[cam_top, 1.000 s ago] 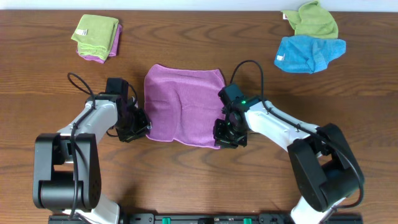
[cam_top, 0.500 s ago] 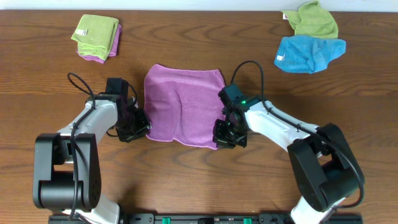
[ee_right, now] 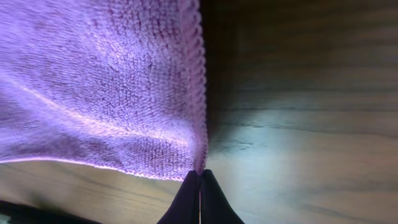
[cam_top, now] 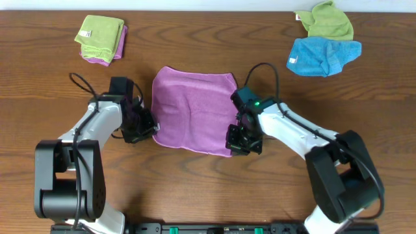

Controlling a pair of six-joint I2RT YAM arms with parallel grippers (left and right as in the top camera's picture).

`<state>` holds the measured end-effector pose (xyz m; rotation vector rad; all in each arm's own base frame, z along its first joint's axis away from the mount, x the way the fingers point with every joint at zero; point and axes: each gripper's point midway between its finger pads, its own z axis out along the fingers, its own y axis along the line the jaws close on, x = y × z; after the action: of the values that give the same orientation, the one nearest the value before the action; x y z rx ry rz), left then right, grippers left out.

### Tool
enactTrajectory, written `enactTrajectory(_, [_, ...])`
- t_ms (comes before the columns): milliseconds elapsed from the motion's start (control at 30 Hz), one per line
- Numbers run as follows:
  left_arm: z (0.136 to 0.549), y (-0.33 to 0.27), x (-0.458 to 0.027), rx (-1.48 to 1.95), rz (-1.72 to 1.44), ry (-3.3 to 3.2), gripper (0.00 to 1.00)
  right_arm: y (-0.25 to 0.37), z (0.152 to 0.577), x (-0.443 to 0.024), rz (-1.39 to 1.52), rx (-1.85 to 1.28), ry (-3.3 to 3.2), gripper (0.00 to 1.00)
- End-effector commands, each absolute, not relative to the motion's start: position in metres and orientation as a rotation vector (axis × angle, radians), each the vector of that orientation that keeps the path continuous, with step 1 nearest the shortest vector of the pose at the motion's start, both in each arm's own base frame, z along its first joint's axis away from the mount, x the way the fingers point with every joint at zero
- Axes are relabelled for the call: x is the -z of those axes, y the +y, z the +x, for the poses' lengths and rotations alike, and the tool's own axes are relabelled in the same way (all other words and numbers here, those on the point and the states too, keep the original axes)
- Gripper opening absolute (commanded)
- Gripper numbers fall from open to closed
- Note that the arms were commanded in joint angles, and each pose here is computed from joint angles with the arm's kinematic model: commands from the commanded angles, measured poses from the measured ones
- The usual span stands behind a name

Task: Fold the cloth
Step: 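Lift both held edges and carry them forward over the cloth's far half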

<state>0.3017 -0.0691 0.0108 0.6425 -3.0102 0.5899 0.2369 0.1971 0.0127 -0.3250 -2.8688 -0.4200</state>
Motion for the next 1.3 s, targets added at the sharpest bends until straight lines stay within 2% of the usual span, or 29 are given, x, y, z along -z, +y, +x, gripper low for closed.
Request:
enactTrajectory(0, [0.319,-0.071,-0.037,-0.656,0.611,-3.09,0.06,0.187,0.258,-0.038,-0.345,0.439,-2.982,0.02])
enactTrajectory(200, [0.306,-0.081,-0.065,-0.666,0.56,-3.117,0.06,0.151,0.276,-0.066,-0.477,0.468,-3.049,0.01])
enactTrajectory(467, [0.284,-0.115,-0.073,-0.579,0.489,-3.121,0.06,0.118,0.278,-0.081,-0.577,0.462,-3.056,0.01])
enactTrajectory(633, [0.282,-0.115,-0.07,-0.444,0.536,-3.161,0.06,0.114,0.281,-0.095,-0.578,0.494,-3.109,0.02])
enactTrajectory(767, [0.309,-0.112,-0.077,-0.502,0.582,-3.251,0.06,0.117,0.298,-0.101,-0.575,0.548,-3.174,0.02])
enactTrajectory(933, [0.368,-0.115,-0.097,-0.65,0.618,-3.47,0.06,0.129,0.345,-0.114,-0.56,0.722,-3.329,0.02])
enactTrajectory(1167, [0.398,-0.097,-0.088,-0.627,0.756,-3.527,0.06,0.143,0.391,-0.103,-0.538,0.856,-3.412,0.01])
enactTrajectory(1267, [0.416,-0.097,-0.084,-0.748,0.781,-3.521,0.06,0.148,0.413,-0.101,-0.536,0.895,-3.438,0.02])
